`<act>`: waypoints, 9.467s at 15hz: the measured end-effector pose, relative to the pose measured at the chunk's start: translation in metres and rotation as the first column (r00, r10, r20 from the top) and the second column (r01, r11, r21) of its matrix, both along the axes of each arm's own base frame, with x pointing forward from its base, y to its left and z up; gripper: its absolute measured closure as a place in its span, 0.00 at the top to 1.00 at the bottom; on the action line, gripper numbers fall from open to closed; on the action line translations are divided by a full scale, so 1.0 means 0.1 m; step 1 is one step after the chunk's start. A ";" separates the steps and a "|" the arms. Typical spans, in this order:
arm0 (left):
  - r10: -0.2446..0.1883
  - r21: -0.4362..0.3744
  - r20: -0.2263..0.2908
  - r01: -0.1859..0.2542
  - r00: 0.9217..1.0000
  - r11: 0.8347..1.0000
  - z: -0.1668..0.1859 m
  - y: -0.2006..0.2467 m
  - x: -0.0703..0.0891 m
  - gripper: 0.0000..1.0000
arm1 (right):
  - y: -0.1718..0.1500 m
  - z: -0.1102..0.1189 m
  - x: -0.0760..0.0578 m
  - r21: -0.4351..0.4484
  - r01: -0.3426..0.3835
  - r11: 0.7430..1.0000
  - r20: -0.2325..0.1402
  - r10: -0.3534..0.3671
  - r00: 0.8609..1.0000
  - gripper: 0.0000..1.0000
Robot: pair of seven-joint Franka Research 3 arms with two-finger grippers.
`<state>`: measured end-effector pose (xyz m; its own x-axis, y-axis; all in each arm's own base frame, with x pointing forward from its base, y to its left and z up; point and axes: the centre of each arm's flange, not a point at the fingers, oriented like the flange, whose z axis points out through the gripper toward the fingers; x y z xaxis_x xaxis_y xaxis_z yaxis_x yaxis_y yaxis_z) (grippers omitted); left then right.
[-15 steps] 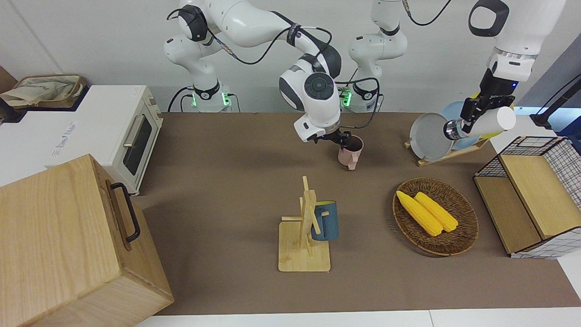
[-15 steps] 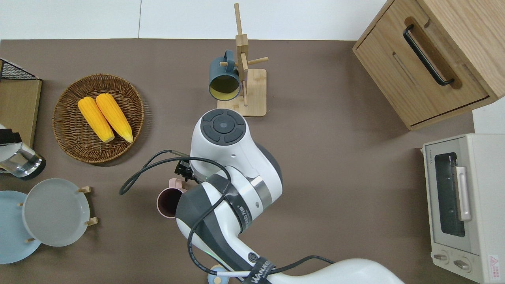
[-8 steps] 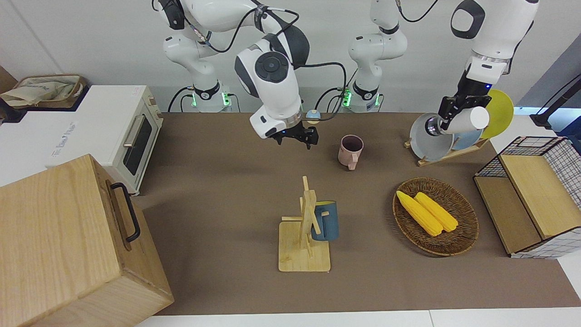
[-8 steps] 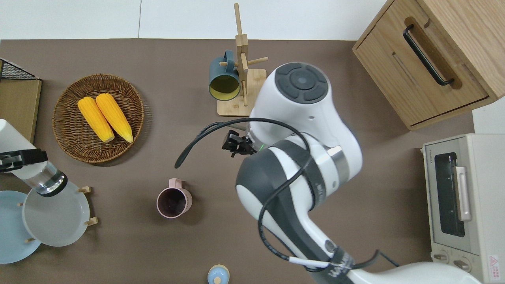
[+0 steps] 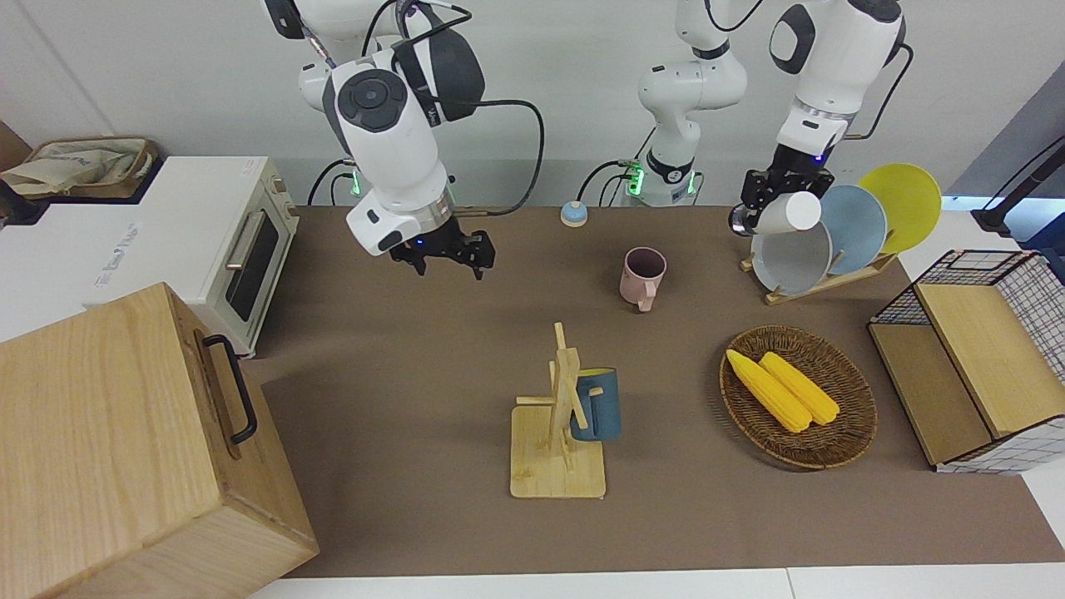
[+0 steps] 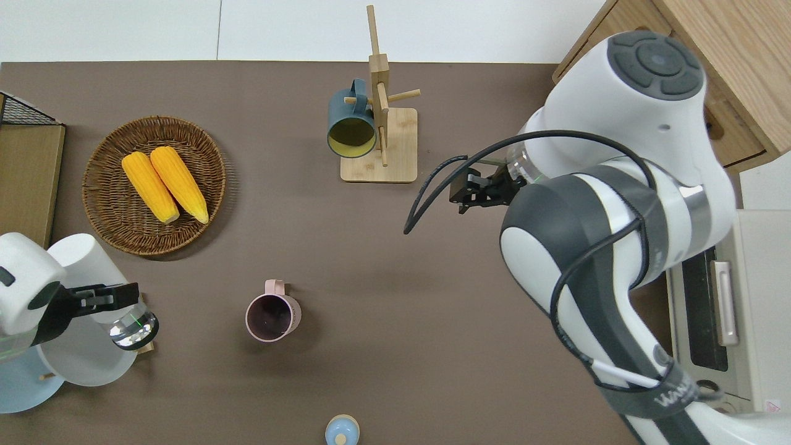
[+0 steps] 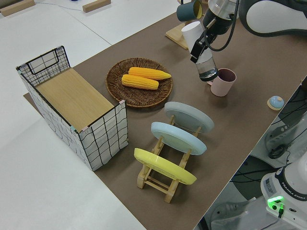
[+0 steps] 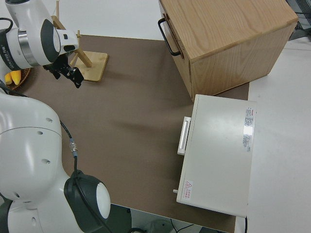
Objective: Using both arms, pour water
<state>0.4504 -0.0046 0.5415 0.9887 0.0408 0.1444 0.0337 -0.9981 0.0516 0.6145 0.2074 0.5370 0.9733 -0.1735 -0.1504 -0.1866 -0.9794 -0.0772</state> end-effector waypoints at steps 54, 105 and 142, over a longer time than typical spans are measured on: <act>-0.245 -0.070 -0.517 0.245 0.820 0.967 -1.53 -1.51 -0.45 0.63 | -1.94 0.96 -0.32 -0.108 -0.198 0.974 0.161 0.214 0.964 1.00; -0.107 0.023 -0.694 0.171 0.712 0.985 -1.53 -1.62 -0.10 0.63 | -1.94 0.96 -0.32 -0.106 -0.199 0.974 0.161 0.214 0.963 1.00; -0.086 0.051 -0.510 0.130 0.856 0.990 -1.30 -1.58 -0.55 0.63 | -1.94 0.96 -0.32 -0.106 -0.199 0.974 0.161 0.214 0.963 1.00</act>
